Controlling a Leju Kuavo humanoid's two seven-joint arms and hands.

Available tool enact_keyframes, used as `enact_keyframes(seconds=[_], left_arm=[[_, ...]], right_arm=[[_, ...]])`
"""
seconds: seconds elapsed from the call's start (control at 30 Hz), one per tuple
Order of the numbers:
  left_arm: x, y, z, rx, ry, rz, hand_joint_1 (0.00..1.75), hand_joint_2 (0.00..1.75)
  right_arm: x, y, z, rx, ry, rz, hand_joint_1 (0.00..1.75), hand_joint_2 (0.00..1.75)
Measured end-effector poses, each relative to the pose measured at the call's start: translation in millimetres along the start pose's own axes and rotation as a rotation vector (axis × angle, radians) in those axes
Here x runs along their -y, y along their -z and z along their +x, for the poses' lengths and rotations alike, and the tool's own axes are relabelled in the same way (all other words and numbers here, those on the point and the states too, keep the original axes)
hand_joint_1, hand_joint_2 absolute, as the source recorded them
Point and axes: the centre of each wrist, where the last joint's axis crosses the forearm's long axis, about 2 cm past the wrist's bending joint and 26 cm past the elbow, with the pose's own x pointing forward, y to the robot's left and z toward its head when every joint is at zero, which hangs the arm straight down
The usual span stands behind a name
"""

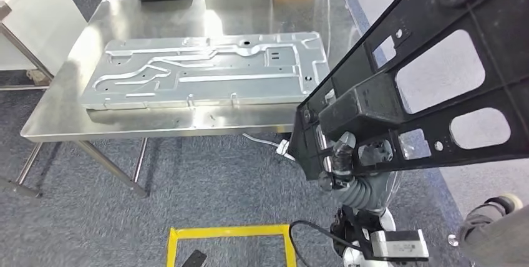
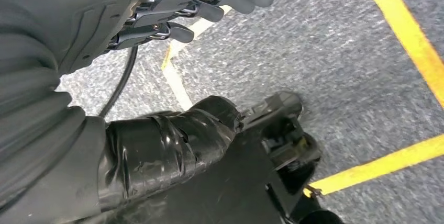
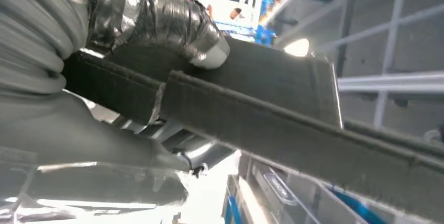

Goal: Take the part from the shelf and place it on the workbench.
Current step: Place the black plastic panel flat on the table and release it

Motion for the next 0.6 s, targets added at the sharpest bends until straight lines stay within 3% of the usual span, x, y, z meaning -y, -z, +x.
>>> enact_keyframes(seconds=[0.6], left_arm=[[-0.9, -0.3, -1.4, 0.000, -0.001, 0.005, 0.00, 1.75]], right_arm=[[-3.6, -2.0, -1.6, 0.004, 0.008, 0.014, 1.75, 1.75]])
